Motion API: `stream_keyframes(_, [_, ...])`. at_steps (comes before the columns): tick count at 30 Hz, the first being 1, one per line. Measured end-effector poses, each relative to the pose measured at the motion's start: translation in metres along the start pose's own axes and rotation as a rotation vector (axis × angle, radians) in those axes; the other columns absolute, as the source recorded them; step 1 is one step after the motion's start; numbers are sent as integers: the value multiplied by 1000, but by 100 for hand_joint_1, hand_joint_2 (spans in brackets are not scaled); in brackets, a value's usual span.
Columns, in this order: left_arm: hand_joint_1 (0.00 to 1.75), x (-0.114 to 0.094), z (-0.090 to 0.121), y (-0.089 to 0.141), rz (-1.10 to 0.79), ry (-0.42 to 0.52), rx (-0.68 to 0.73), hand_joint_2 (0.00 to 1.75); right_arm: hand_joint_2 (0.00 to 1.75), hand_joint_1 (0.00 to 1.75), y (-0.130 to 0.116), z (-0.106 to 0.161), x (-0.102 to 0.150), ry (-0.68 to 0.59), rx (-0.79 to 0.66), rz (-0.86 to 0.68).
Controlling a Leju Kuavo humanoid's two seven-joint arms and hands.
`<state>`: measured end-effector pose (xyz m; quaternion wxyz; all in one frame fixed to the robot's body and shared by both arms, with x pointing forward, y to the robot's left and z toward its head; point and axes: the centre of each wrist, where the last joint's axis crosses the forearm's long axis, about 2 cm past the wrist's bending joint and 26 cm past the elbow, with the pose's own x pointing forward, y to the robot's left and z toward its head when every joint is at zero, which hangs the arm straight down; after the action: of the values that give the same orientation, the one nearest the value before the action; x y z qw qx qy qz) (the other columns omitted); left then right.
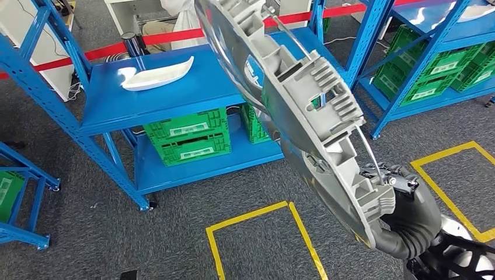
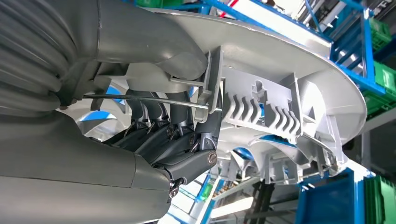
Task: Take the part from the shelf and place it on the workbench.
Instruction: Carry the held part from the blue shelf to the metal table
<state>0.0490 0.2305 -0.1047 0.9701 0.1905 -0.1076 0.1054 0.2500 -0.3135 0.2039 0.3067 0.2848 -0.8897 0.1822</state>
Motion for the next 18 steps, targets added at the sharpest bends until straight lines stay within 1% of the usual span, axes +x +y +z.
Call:
stream_keyframes(4, [0, 1, 0, 0, -2, -10, -2, 175, 175, 175, 1, 2, 0, 1, -2, -5])
stream_keyframes(12, [0, -1, -1, 3, -14, -15, -5, 175, 175, 175, 5, 16, 1, 27, -29, -10])
stream_keyframes(18, [0, -1, -1, 3, -19, -18, -11, 175, 175, 175, 6, 19, 3, 31, -33, -7])
